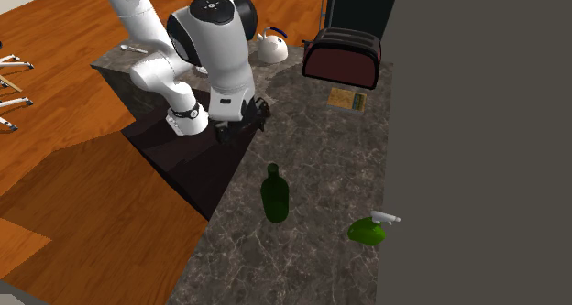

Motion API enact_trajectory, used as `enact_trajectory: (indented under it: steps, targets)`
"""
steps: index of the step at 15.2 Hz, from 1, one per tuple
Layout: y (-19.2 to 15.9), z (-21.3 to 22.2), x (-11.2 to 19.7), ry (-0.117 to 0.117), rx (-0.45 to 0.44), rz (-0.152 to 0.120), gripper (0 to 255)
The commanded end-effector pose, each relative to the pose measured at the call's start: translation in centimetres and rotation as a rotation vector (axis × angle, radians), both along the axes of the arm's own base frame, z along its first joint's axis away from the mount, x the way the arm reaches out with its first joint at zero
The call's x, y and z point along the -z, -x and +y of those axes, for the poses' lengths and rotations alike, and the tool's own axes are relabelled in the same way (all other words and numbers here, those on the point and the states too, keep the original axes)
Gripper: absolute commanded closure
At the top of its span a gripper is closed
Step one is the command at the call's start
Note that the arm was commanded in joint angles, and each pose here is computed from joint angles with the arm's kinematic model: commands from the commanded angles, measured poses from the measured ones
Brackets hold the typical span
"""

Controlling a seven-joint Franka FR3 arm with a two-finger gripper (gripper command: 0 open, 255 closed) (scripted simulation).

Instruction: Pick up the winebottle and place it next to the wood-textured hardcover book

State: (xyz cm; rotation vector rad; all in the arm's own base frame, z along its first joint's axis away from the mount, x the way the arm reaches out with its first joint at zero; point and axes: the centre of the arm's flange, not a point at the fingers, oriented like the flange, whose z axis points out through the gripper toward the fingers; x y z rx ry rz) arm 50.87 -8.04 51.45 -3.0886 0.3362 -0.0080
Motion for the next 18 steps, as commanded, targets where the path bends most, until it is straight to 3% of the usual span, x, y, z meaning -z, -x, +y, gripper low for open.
enact_trajectory:
  steps: [1,7,15,18]
  targets:
    - [-2.7,-0.2,0.3,-0.003,0.007,-0.007,0]
    - [-9.9,-2.4,1.5,-0.012,0.028,-0.025,0]
    - [-10.3,-2.3,5.5,-0.012,0.028,-0.026,0]
    - [-10.3,-2.3,5.5,-0.012,0.028,-0.026,0]
